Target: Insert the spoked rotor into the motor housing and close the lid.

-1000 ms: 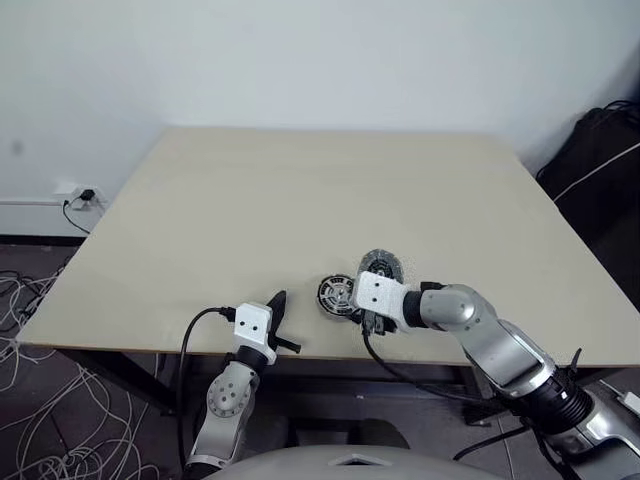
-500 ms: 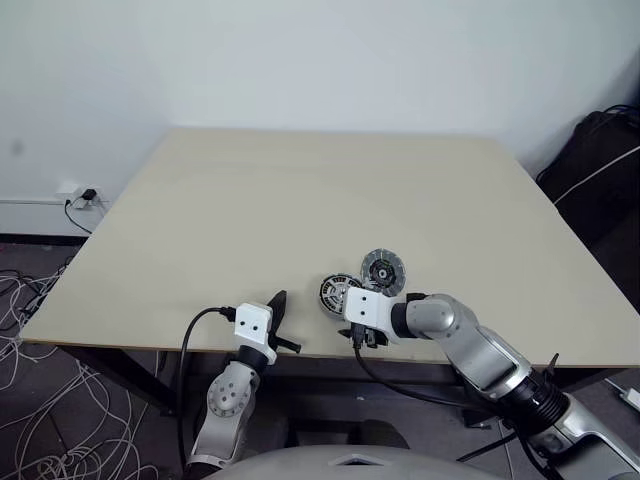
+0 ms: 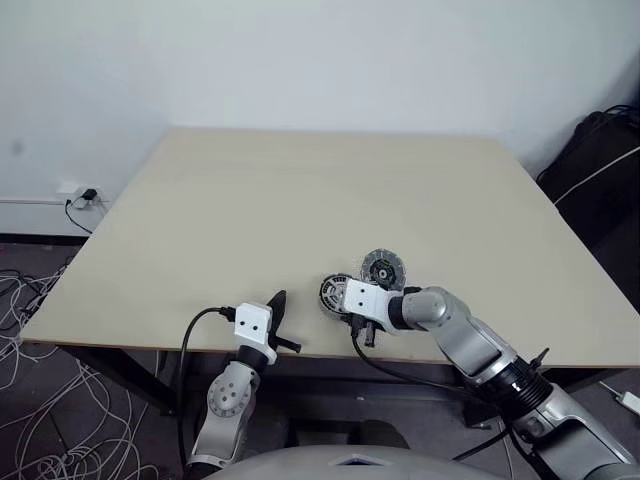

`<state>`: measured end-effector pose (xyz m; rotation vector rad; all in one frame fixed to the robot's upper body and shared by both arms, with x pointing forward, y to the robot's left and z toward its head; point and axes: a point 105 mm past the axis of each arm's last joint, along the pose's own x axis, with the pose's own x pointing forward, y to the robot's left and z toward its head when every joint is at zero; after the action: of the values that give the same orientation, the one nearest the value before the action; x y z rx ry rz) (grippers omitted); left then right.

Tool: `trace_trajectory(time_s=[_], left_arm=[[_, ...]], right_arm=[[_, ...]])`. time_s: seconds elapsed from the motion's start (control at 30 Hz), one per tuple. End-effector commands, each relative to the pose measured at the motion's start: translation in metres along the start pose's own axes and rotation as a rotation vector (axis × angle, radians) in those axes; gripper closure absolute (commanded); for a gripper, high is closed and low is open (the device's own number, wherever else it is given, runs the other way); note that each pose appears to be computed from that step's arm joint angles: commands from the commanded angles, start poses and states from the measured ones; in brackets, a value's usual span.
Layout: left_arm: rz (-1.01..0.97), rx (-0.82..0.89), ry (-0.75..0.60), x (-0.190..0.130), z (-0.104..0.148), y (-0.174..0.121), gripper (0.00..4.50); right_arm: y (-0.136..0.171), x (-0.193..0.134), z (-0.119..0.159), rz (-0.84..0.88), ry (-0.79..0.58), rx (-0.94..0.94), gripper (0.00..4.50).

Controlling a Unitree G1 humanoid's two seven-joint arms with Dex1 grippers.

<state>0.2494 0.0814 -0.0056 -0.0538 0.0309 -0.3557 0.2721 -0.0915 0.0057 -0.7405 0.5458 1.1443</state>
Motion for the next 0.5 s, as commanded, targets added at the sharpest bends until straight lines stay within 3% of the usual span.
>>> trace_trajectory(time_s=[0.03,0.2,0.5], left_arm=[[0.002,-0.002,-0.051,0.005,0.012,-0.001,4.5],[0.001,-0.002,-0.05,0.005,0.012,-0.001,4.5],[-0.009,-0.004,-0.048,0.005,0.011,-0.002,4.5]], right_arm=[[-0.011,-0.005,0.004,-0.048,-0.008,-0.019,4.44],[-0.01,-0.007,0.006,-0.054,-0.028,0.017,4.44],[-0.006,-0.002,0.028,-0.077,-0.114,0.254,4.44]])
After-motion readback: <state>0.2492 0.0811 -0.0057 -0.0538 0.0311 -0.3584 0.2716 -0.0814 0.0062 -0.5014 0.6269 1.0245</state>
